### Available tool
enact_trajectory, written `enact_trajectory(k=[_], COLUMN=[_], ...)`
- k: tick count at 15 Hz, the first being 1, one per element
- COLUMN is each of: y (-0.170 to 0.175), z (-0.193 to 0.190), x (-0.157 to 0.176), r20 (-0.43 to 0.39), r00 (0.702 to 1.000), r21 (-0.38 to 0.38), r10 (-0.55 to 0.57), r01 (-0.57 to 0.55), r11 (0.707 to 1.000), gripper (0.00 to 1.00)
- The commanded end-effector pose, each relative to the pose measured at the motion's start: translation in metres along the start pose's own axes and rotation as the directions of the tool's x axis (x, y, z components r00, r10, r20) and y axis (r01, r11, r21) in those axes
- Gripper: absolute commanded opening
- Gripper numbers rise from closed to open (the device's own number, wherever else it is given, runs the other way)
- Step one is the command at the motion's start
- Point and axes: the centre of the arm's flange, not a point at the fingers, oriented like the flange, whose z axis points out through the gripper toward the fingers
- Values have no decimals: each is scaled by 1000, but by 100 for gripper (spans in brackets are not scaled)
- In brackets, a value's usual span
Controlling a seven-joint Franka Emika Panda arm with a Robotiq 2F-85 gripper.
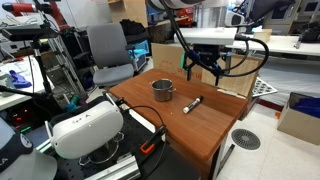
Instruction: Place the black marker inside the silver pot
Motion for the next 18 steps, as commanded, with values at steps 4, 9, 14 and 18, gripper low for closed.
enact_trajectory(k=[4,9,14,18], y=[12,17,4,8], z=[39,46,89,108], x=[34,41,51,52], r20=[85,87,140,158], r00=[996,995,988,982], r21=[84,127,129,151], r10=[-9,44,71,106], r01=[2,-55,-89,-130], r11=[996,990,988,980], gripper=[100,100,100,100])
